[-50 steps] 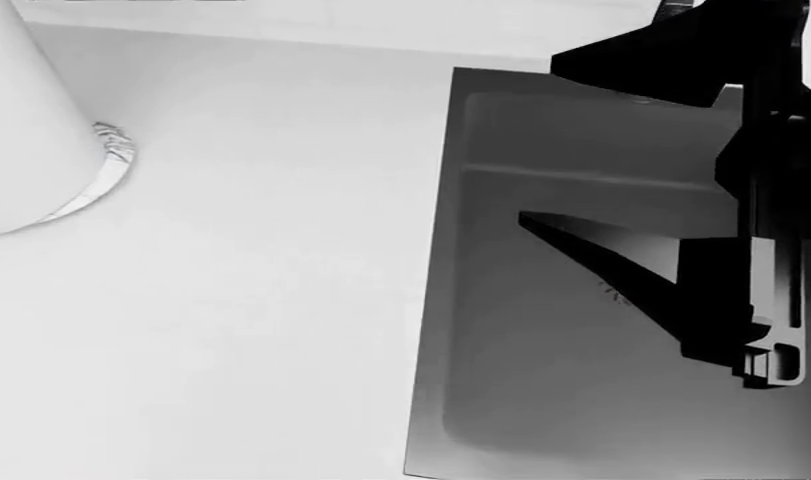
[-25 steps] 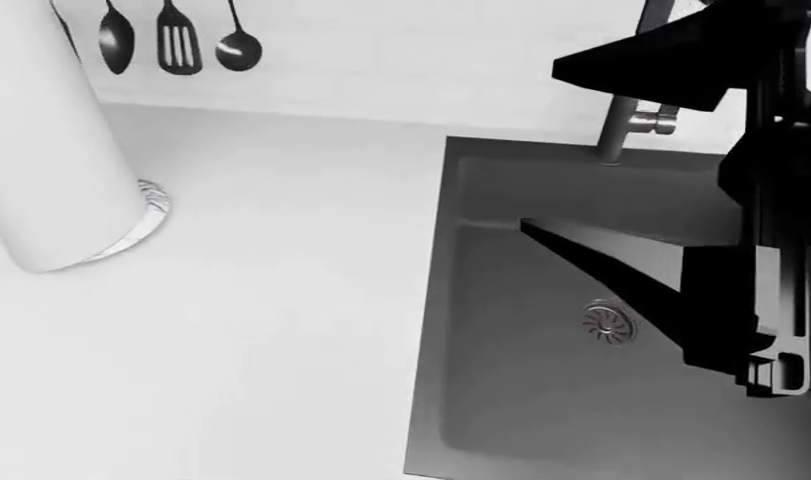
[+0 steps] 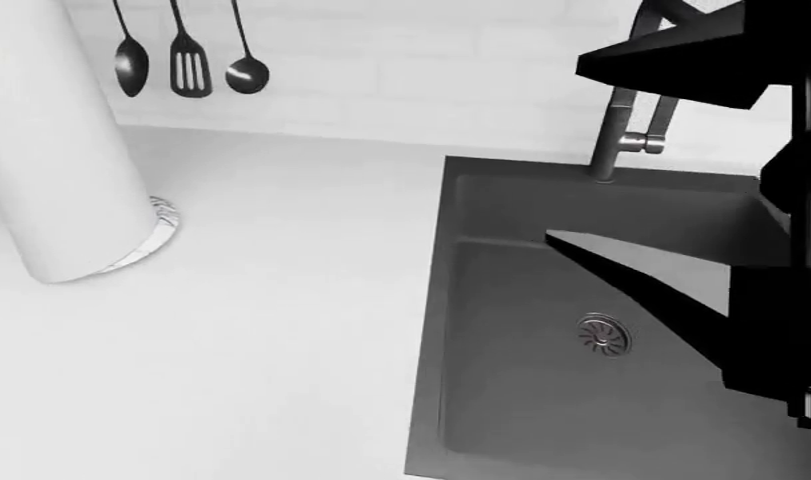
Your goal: Pick the pear, onion from the counter and place them in the cabinet. Then close the cabinet.
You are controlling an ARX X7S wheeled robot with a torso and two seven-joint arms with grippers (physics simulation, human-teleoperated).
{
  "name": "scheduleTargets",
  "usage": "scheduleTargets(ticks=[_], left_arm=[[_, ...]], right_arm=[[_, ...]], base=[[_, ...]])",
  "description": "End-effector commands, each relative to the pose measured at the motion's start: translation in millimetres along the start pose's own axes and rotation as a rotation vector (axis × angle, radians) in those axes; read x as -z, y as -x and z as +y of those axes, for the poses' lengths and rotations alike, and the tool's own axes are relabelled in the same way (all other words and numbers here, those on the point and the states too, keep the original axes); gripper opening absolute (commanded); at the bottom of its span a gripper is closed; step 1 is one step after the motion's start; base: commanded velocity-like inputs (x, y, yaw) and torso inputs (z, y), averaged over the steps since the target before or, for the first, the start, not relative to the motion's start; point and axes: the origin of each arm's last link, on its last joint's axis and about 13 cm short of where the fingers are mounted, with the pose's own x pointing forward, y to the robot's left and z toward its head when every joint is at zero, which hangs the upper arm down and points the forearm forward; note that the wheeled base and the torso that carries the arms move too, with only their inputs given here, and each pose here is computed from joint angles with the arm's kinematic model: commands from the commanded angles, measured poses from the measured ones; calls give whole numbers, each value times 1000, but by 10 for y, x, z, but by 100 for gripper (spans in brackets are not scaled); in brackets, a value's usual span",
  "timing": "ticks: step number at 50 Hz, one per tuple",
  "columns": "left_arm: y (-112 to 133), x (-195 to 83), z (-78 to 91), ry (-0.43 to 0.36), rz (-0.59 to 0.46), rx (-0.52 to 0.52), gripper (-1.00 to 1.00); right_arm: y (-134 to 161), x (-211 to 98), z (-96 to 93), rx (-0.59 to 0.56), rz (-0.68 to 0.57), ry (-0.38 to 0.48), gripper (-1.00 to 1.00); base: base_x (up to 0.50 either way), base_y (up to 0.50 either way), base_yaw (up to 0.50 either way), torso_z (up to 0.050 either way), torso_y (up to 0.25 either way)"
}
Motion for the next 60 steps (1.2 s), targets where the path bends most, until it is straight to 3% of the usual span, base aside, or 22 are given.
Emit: scheduleTargets(ticks=[1,6,13,25,36,45,60], left_arm=[[-113,494,7,276,247,86,100],[-82,500,44,255,276,204,100],[-38,561,84,285,336,341,100],[-46,798,143,319,591,464,100],[-1,1145,247,371,719,347,100],[13,1336,279,410,714,295,100],[45,1428,306,439,688,272,100]], right_arm=[[64,-9,82,29,-5,4,100],[84,-18,85,39,-8,4,100],[106,-46,80,50,0,6,100],[130,-77,41,78,25,0,100],[144,26,23,104,68,-23,100],[83,366,-43,108,57,-67,100],[116,517,-124,138,75,-116,100]], base=[[1,-4,-5,0,0],[0,-1,-1,0,0],[0,0,0,0,0],[0,0,0,0,0],[0,0,0,0,0],[0,0,0,0,0],[0,0,0,0,0]])
